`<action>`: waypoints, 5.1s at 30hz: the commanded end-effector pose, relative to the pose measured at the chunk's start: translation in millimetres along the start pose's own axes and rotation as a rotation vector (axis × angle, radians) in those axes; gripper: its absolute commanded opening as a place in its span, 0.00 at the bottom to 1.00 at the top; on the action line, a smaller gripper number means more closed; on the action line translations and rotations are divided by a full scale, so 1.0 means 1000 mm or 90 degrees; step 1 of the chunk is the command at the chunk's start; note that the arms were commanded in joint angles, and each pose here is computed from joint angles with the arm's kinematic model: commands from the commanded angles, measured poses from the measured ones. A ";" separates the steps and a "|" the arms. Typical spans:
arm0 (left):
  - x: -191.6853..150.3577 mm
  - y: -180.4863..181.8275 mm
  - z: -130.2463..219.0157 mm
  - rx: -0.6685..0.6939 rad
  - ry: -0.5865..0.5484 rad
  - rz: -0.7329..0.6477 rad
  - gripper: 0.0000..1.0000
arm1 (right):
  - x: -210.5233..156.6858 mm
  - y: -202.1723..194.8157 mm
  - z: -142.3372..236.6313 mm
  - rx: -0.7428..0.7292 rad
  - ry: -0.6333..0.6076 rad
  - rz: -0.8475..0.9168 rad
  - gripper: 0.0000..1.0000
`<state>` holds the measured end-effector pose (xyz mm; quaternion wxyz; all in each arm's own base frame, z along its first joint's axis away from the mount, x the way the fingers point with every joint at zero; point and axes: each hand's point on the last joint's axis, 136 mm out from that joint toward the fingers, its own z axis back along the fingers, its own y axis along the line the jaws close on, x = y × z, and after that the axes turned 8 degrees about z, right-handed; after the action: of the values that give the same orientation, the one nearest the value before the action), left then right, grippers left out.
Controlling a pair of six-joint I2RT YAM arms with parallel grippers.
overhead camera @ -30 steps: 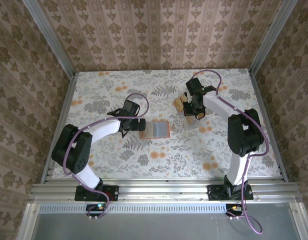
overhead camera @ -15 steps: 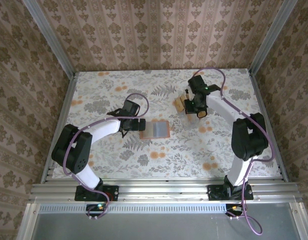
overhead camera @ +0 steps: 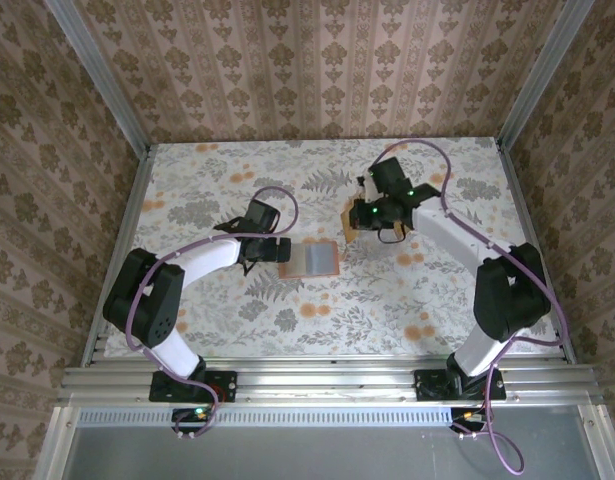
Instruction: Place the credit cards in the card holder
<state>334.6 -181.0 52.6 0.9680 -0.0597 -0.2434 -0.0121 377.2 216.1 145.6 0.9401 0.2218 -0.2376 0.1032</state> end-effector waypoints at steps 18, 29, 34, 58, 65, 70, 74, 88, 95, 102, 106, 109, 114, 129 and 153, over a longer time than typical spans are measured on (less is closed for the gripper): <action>-0.003 -0.015 0.009 0.021 -0.007 -0.076 1.00 | -0.047 0.048 -0.089 0.078 0.034 -0.062 0.00; -0.005 -0.024 0.001 0.028 0.000 -0.098 1.00 | -0.062 0.032 -0.100 0.055 0.051 -0.069 0.00; -0.012 -0.020 -0.006 0.041 0.009 -0.101 1.00 | -0.064 0.029 -0.101 0.053 0.053 -0.072 0.00; -0.046 0.011 -0.012 0.096 0.045 -0.096 1.00 | -0.060 0.025 -0.100 0.062 0.046 -0.086 0.00; -0.044 0.013 -0.012 0.104 0.045 -0.098 1.00 | -0.046 0.029 -0.094 0.106 0.015 -0.101 0.00; -0.044 0.014 -0.011 0.106 0.044 -0.100 1.00 | -0.037 0.033 -0.090 0.147 -0.014 -0.109 0.00; -0.044 0.015 -0.011 0.109 0.045 -0.102 1.00 | -0.034 0.037 -0.093 0.182 -0.035 -0.115 0.00; -0.044 0.017 -0.011 0.116 0.046 -0.103 1.00 | -0.032 0.037 -0.106 0.243 -0.081 -0.120 0.00; -0.045 0.017 -0.011 0.116 0.047 -0.103 1.00 | -0.031 0.031 -0.110 0.244 -0.088 -0.126 0.00; -0.045 0.016 -0.012 0.115 0.048 -0.103 1.00 | -0.034 0.031 -0.115 0.257 -0.087 -0.127 0.00; -0.045 0.017 -0.012 0.117 0.048 -0.104 1.00 | -0.036 0.031 -0.117 0.262 -0.084 -0.128 0.00; -0.045 0.017 -0.012 0.117 0.049 -0.103 1.00 | -0.036 0.031 -0.116 0.265 -0.090 -0.129 0.00; -0.046 0.017 -0.012 0.117 0.049 -0.104 1.00 | -0.030 0.027 -0.108 0.266 -0.109 -0.137 0.00; -0.046 0.016 -0.012 0.116 0.051 -0.104 1.00 | -0.023 0.035 -0.104 0.301 -0.124 -0.131 0.00; -0.047 0.017 -0.013 0.119 0.054 -0.105 1.00 | -0.042 0.031 -0.123 0.310 -0.090 -0.142 0.00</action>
<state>320.4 -183.9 32.8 0.9666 0.0123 -0.2487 -0.0609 386.5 297.8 48.4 0.8453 0.4679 -0.2555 0.0365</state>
